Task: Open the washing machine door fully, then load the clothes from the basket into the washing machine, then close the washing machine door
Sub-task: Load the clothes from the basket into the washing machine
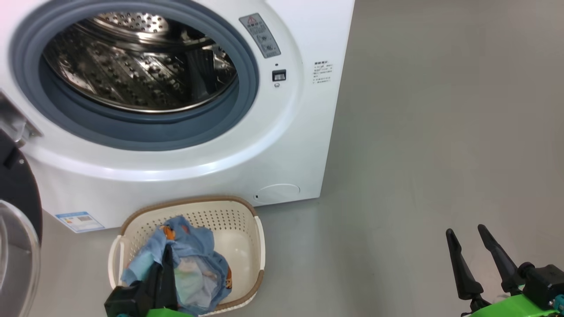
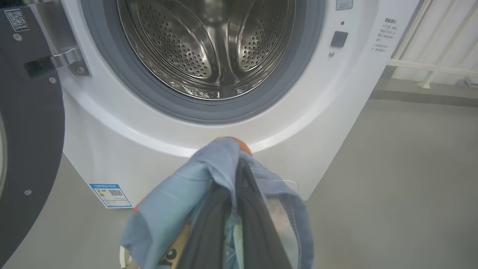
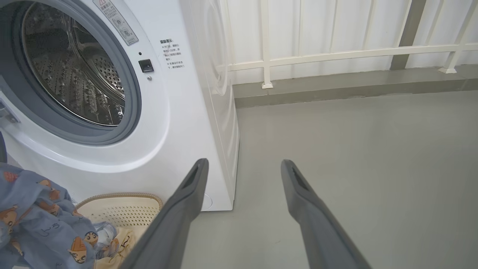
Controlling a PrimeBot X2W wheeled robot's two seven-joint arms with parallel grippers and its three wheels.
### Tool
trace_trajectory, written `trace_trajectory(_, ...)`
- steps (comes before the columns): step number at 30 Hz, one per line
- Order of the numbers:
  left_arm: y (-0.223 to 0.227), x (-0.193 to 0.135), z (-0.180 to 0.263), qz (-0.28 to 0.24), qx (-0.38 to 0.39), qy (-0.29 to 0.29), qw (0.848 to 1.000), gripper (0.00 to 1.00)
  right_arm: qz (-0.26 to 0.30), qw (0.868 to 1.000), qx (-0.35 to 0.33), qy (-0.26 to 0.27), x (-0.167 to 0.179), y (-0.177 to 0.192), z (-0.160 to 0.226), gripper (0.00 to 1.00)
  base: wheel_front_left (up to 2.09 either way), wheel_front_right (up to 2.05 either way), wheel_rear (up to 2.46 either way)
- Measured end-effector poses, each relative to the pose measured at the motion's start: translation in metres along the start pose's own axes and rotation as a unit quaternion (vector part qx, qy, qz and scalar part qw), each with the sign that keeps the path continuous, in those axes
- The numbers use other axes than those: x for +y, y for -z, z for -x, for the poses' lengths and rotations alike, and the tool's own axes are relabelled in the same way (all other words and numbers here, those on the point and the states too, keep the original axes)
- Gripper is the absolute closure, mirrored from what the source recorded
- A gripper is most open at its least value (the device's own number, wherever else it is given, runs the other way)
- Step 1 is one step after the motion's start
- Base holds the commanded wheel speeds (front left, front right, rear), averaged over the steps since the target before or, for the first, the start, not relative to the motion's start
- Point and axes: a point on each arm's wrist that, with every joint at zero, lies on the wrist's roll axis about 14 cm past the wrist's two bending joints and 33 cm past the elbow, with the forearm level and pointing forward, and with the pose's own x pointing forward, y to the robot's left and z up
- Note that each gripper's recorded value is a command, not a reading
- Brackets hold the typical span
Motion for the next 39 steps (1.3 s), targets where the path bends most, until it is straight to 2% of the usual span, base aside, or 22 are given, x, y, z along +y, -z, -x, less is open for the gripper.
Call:
trace_trajectory(15,-0.029,-0.002,0.018,-0.025,-0.049,0.007,0.998,1.00,0.020,1.000,-0.005,0.001,0.003,-0.003,0.017,0.00,0.00,0.00,0.00)
trace_trajectory(31,-0.037,0.003,0.037,-0.029,-0.063,0.003,0.998,1.00,0.022,1.000,-0.012,0.011,-0.001,-0.006,0.030,0.00,0.00,0.00,0.00)
trace_trajectory(39,-0.037,0.007,0.032,-0.029,-0.063,0.000,0.998,1.00,0.016,1.000,0.000,0.017,-0.001,0.002,0.034,0.00,0.00,0.00,0.00)
